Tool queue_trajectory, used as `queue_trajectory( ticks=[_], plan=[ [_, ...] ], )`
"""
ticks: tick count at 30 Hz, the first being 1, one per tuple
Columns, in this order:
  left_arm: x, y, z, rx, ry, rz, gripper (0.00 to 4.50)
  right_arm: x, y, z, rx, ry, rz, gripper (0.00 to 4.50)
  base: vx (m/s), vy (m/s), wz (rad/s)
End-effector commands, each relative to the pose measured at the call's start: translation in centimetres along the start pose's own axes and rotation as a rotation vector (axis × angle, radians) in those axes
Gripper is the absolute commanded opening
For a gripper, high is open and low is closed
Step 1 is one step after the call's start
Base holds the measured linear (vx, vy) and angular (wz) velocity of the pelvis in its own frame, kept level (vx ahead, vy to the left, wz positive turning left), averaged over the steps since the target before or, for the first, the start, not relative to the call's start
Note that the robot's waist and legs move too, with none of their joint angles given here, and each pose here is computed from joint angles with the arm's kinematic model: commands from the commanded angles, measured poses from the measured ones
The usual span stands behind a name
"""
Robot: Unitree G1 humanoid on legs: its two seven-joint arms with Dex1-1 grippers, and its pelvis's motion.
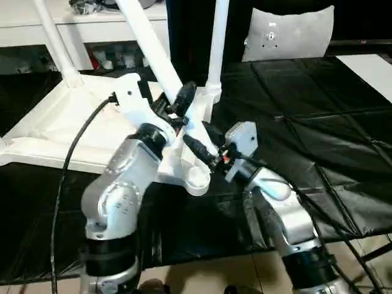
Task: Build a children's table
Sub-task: Pick table leg
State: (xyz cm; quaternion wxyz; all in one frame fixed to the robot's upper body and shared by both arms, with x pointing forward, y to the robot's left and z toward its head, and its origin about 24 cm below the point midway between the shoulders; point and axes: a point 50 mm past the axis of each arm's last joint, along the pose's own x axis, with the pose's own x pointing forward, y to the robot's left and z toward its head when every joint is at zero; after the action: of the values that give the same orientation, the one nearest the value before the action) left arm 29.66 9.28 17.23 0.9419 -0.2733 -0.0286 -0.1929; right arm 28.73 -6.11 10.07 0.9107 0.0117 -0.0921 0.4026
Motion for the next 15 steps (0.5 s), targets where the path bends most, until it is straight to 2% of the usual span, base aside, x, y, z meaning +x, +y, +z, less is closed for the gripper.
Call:
queue_trajectory(
  ticks=[1,5,13,15],
  plan=[
    [-0.17,-0.16,0.07,0.003,-0.008,0.003,2.09,0.39,0.16,0.61,-0.025,-0.029,0.011,1.88,0.000,0.000,0.00],
    [-0.21,0.02,0.00,-0.007,-0.008,0.013,1.88,0.43,0.27,0.50,-0.035,-0.028,0.015,1.88,0.000,0.000,0.00],
    [-0.36,0.24,-0.16,-0.036,-0.005,0.020,1.85,0.57,0.42,0.37,-0.044,-0.031,0.022,1.88,0.000,0.000,0.00],
    [-0.32,0.62,0.09,-0.023,-0.005,0.020,1.85,0.62,0.54,0.51,-0.009,-0.036,0.033,1.88,0.000,0.000,0.00]
  ],
)
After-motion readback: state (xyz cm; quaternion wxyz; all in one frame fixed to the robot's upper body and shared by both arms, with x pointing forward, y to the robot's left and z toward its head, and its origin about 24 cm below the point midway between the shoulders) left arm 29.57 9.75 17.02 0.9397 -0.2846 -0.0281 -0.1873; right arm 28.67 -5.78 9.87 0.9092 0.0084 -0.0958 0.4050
